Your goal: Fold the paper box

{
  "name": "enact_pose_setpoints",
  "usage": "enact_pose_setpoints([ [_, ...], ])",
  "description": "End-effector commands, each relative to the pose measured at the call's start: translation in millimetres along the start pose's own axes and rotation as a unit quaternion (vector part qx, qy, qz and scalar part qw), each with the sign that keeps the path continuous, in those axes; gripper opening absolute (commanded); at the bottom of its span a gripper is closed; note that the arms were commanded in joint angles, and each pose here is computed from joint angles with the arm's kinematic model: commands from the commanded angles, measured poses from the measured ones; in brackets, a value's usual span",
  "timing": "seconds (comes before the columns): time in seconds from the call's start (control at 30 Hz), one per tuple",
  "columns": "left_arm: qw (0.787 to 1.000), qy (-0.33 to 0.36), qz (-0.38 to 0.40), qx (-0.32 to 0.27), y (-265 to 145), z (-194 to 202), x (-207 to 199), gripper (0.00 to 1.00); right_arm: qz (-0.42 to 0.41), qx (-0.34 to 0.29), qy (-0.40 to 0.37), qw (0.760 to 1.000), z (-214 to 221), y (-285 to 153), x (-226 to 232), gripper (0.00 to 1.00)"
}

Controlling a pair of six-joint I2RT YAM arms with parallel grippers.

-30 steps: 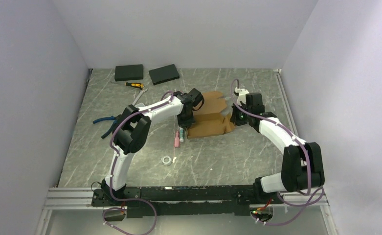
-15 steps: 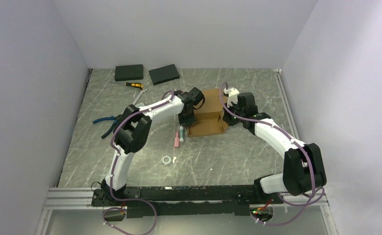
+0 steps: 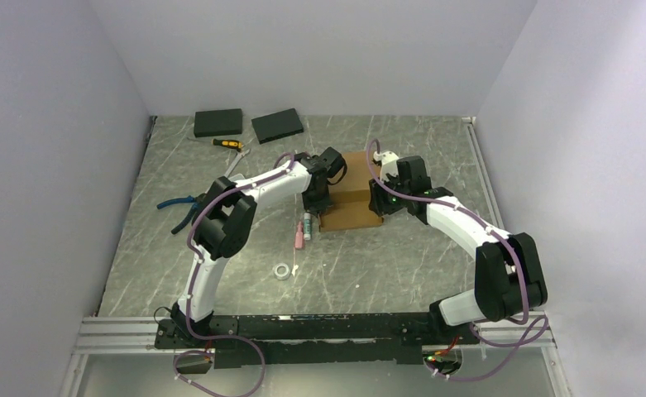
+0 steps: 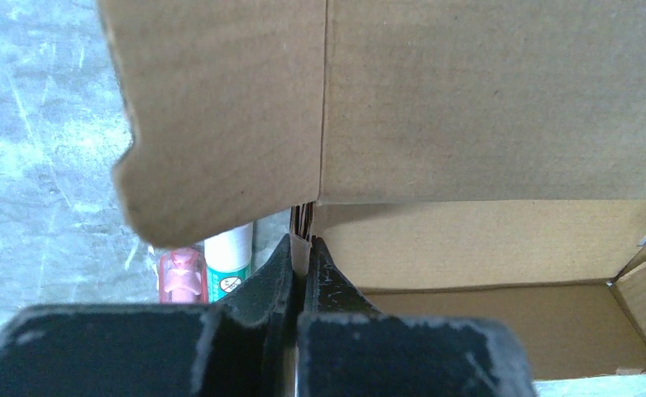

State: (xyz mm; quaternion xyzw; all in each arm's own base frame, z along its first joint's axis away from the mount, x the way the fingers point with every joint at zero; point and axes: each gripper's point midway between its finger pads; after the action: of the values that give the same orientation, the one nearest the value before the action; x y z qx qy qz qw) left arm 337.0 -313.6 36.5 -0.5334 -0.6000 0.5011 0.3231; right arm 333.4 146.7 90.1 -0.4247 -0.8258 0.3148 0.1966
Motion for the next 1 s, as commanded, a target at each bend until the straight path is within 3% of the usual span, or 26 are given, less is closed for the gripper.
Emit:
enact_pose_setpoints([
  [0.0, 1.0, -0.008, 0.021, -0.011, -7, -5, -14, 0.0, -0.03, -0.015, 0.001, 0.999, -10, -8, 9, 0.42],
  [0.4, 1.0, -0.009, 0.019, -0.009, -5, -4, -13, 0.0, -0.086, -0.001, 0.089, 0.992, 0, -10, 1, 0.43],
  [0.67, 1.0, -0.01, 0.018, -0.01, -6, -5, -11, 0.0, -0.122, 0.01, 0.14, 0.983, 6, -7, 0, 0.49],
  [0.97, 1.0, -0.011, 0.018, -0.008, -4, -4, -11, 0.0, -0.169, -0.016, 0.17, 0.971, -4, -18, -1, 0.51],
])
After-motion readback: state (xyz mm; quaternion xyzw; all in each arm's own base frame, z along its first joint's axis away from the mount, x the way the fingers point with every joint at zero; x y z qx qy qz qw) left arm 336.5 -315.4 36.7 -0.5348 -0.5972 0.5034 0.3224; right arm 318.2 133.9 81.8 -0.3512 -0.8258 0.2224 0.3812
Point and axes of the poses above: each gripper's point midway between its finger pads, its own y axis out along the fingers, its own x axis along the line the jaws close on, z = x × y, and after that the axes turned 5 degrees about -y, right-handed
